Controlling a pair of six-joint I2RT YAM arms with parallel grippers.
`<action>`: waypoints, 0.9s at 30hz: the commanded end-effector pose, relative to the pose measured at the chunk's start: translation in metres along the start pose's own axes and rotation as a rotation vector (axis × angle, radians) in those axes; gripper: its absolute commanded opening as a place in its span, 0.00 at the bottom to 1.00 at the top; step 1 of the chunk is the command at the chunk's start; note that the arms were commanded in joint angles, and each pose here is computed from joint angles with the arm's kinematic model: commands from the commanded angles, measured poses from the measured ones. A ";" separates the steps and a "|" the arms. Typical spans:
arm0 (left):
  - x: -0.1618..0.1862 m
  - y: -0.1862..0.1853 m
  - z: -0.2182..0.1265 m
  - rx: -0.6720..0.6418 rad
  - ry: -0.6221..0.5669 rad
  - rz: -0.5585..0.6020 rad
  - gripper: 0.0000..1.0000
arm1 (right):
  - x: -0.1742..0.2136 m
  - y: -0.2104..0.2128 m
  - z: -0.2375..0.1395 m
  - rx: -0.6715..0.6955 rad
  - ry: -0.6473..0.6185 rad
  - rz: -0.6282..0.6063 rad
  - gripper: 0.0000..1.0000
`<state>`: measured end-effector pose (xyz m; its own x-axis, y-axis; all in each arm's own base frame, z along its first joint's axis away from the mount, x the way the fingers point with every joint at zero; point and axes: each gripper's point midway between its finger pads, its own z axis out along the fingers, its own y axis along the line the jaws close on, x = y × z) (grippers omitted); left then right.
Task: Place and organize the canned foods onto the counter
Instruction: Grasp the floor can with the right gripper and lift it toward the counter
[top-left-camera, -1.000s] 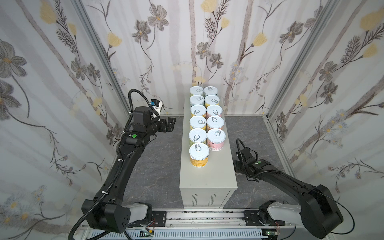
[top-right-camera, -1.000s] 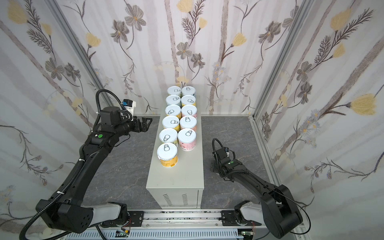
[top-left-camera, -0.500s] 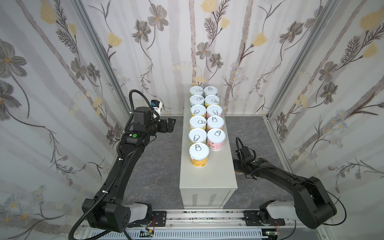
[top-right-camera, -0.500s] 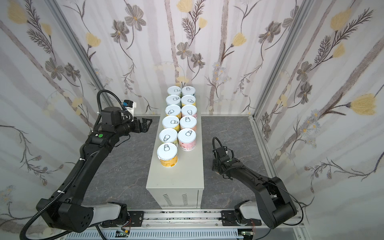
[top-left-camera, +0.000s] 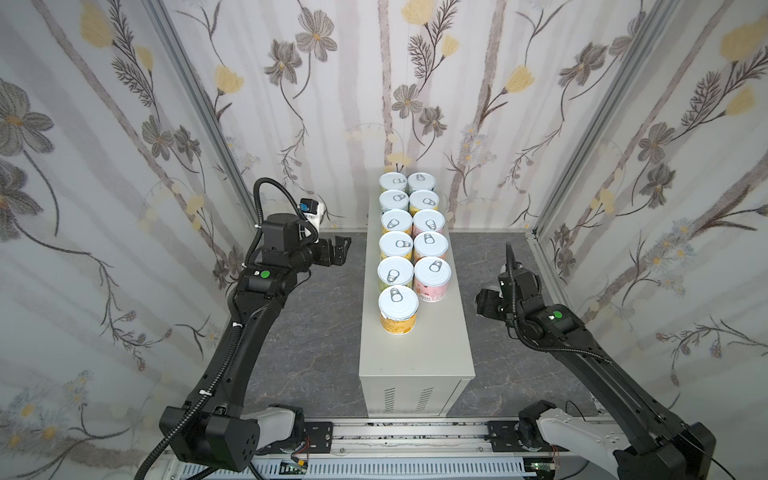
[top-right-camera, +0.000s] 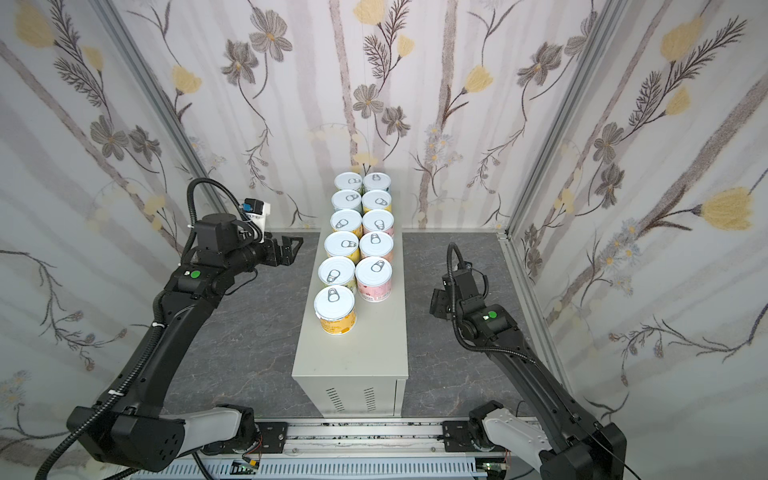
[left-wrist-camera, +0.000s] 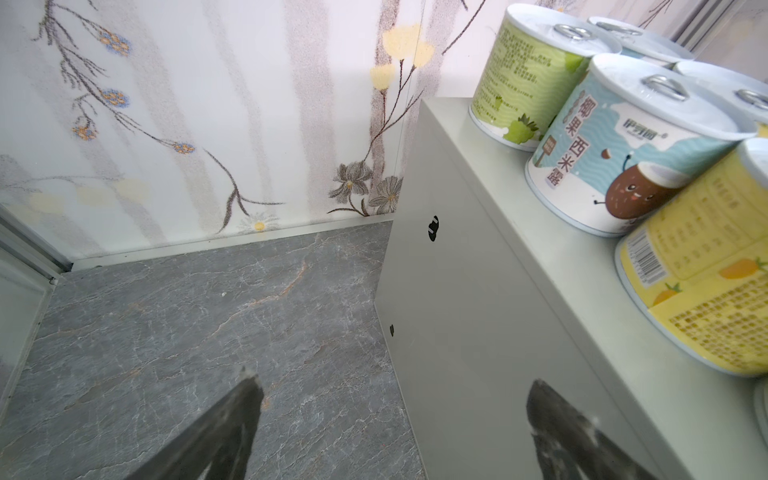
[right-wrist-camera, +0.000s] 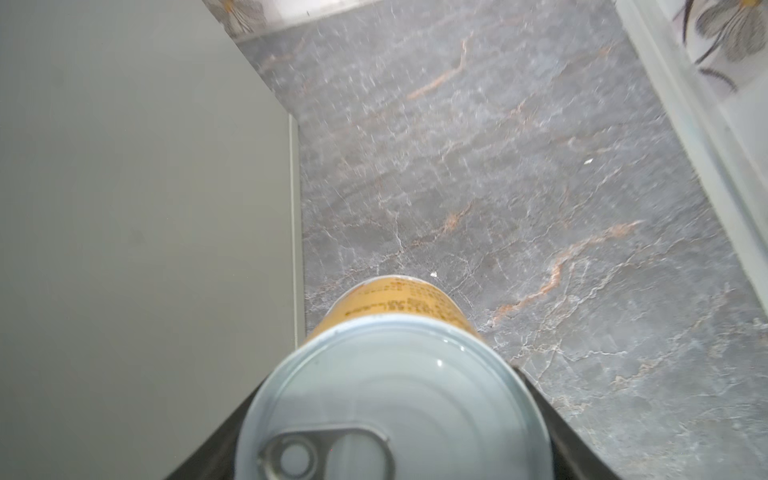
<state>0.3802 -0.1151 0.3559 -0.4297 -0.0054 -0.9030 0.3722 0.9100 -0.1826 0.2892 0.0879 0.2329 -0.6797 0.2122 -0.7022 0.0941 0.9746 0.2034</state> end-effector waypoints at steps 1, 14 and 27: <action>-0.009 -0.009 -0.012 0.032 -0.029 0.033 1.00 | -0.016 -0.003 -0.046 -0.012 -0.017 -0.031 0.40; -0.018 -0.023 -0.025 0.084 -0.030 0.077 1.00 | -0.049 0.056 -0.169 -0.302 -0.052 -0.159 0.37; -0.015 -0.024 -0.016 0.086 -0.012 0.086 1.00 | -0.007 0.125 -0.208 -0.512 0.070 -0.383 0.38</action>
<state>0.3639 -0.1294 0.3778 -0.3964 0.0520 -0.9166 0.4692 0.8696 -0.1535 0.1535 0.1891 0.3959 -0.6563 -0.1856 -0.7313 -0.5193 0.8143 0.2594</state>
